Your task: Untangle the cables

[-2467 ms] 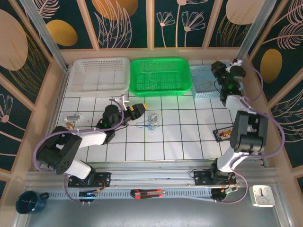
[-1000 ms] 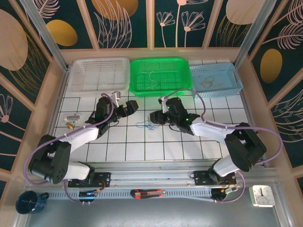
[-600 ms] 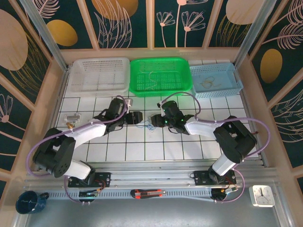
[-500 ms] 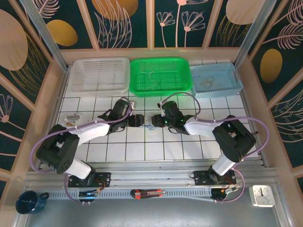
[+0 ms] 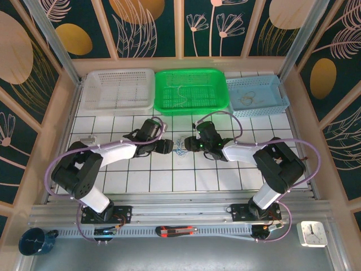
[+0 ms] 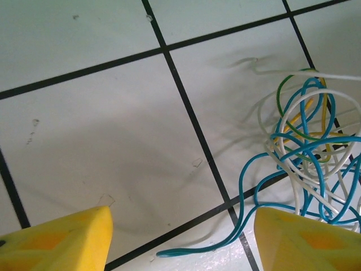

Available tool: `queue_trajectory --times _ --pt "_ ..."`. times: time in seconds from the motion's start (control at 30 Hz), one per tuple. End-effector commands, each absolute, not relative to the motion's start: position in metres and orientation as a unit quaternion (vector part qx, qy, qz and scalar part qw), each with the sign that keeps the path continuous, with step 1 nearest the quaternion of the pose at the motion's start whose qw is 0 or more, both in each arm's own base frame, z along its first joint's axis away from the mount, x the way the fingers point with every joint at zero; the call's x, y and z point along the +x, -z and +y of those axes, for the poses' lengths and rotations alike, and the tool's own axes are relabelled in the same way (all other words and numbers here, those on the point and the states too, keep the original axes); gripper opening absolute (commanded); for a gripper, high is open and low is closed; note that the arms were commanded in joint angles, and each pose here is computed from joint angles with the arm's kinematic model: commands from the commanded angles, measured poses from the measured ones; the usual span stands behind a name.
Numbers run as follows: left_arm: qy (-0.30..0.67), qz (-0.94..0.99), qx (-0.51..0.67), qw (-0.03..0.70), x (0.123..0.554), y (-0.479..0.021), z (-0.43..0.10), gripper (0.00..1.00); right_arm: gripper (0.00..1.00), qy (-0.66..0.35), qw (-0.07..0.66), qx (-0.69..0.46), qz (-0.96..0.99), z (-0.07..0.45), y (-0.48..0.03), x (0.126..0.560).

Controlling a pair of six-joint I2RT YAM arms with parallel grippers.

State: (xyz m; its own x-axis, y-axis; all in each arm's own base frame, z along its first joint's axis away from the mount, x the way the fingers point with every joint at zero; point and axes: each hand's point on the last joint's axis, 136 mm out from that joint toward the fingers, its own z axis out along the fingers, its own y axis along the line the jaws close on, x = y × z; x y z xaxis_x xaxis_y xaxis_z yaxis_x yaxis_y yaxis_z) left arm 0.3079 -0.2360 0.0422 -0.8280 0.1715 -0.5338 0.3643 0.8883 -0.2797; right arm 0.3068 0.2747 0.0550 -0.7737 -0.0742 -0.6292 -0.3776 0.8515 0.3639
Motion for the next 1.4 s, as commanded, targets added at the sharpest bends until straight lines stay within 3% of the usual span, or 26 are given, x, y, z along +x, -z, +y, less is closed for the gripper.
queue_trajectory --times 0.0,0.2,0.4,0.5,0.63,0.67,0.97,1.37 --pt "0.202 0.930 0.166 0.258 0.312 -0.045 -0.249 0.65 0.44 -0.243 0.318 -0.112 0.910 0.273 -0.051 0.311" --pt "0.206 0.929 0.172 0.253 0.311 -0.039 -0.253 0.63 0.44 -0.247 0.316 -0.111 0.909 0.275 -0.051 0.311" --pt "0.209 0.929 0.172 0.252 0.314 -0.033 -0.257 0.53 0.43 -0.249 0.315 -0.112 0.909 0.276 -0.051 0.312" --pt "0.213 0.928 0.171 0.254 0.317 -0.033 -0.260 0.41 0.43 -0.250 0.314 -0.110 0.909 0.276 -0.050 0.312" --pt "0.224 0.922 0.166 0.268 0.319 -0.047 -0.262 0.05 0.43 -0.253 0.310 -0.106 0.910 0.275 -0.047 0.311" --pt "0.234 0.918 0.162 0.275 0.319 -0.056 -0.264 0.00 0.43 -0.254 0.309 -0.105 0.910 0.274 -0.047 0.311" --pt "0.371 0.850 0.150 0.342 0.310 -0.161 -0.289 0.00 0.42 -0.267 0.299 -0.094 0.911 0.270 -0.045 0.311" --pt "0.412 0.834 0.131 0.342 0.307 -0.166 -0.296 0.00 0.44 -0.339 0.332 -0.073 0.877 0.262 -0.106 0.311"
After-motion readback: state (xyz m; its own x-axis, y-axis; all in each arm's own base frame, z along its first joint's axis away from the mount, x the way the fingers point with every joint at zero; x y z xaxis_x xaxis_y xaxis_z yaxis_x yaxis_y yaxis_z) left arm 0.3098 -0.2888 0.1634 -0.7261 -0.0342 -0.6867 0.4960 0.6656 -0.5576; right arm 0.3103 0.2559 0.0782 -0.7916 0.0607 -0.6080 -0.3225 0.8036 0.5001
